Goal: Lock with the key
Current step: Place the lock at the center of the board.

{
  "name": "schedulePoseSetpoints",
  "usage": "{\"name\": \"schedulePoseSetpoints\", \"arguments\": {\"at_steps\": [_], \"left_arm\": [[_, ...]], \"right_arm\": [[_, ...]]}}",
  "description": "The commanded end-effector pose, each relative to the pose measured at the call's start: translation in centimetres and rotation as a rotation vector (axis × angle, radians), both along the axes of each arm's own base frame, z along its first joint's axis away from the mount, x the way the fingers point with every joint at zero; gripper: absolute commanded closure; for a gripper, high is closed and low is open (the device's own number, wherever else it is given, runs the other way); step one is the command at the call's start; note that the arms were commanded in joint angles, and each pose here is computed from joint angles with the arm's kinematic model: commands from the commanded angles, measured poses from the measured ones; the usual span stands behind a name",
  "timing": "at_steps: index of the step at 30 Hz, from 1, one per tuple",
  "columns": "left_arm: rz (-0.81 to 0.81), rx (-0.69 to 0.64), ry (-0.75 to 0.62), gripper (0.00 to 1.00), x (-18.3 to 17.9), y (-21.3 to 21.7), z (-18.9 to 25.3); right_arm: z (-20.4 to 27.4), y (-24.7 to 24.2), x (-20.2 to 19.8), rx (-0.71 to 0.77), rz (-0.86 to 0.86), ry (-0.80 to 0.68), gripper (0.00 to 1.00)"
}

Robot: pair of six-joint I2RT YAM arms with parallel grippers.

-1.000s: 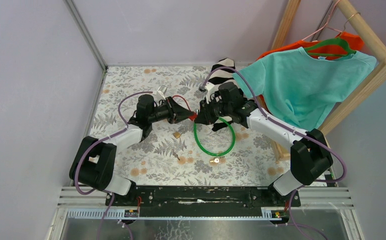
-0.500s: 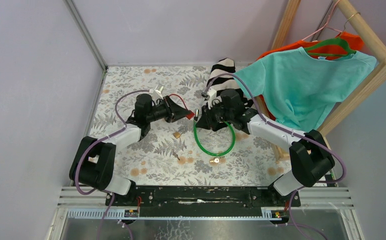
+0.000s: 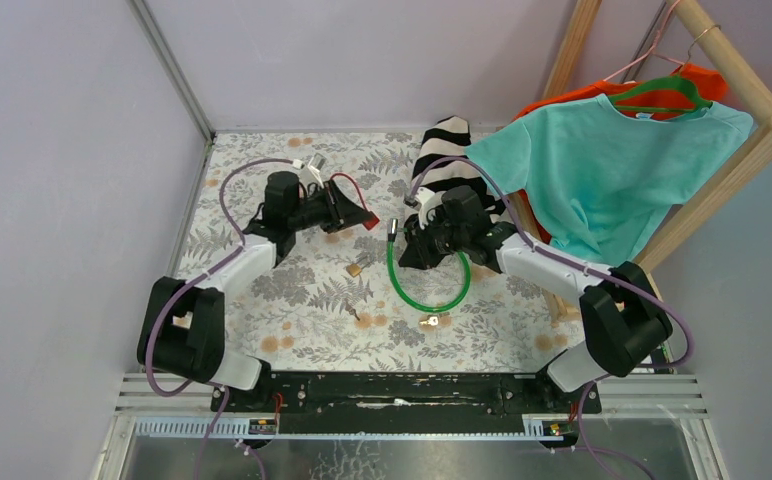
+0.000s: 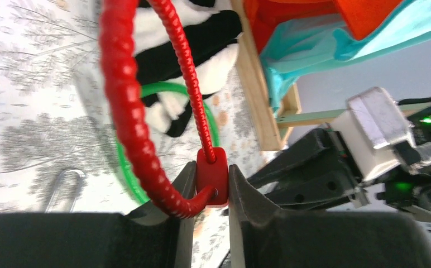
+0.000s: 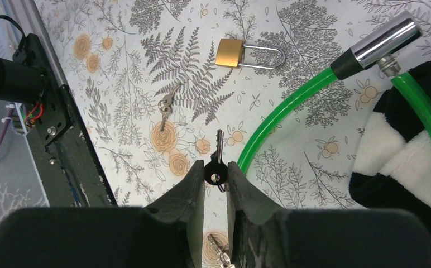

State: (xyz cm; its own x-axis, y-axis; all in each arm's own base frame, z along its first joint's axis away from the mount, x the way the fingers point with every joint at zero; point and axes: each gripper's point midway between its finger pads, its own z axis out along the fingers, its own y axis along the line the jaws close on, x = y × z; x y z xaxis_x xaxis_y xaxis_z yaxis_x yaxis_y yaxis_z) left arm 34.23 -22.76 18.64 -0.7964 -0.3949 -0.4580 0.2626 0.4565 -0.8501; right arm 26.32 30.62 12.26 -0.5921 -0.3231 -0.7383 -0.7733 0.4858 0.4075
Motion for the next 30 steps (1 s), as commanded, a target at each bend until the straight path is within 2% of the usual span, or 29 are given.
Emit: {"name": "schedulePoseSetpoints", "arguments": {"at_steps": [1,5,10,16,26,30], "left_arm": [[-0.041,0.219,-0.044,1.00,0.2,3.4,-1.8],[-0.062,0.361,0.003,1.00,-0.4,7.2,-5.4],[-0.085,0.431,0.081,0.99,-1.9,10.2,-8.6],[-0.115,0.399,0.183,0.90,-3.2,11.3,-11.2],[-0.102,0.358,0.365,0.86,-3.5,13.6,-14.9],[-0.097,0.353,0.408,0.73,-4.0,14.2,-15.9]], "right_arm": [[3.3,-0.6,0.9,0.004,0.017,-0.148,1.00],[3.3,-0.7,0.8,0.003,0.026,-0.164,1.00],[3.2,-0.6,0.8,0.001,0.034,-0.163,0.99],[2.9,-0.5,0.7,-0.002,0.040,-0.149,0.98],[3.1,-0.1,0.5,-0.002,0.052,-0.150,0.98],[3.1,0.4,0.5,-0.004,0.064,-0.147,0.98]]}}
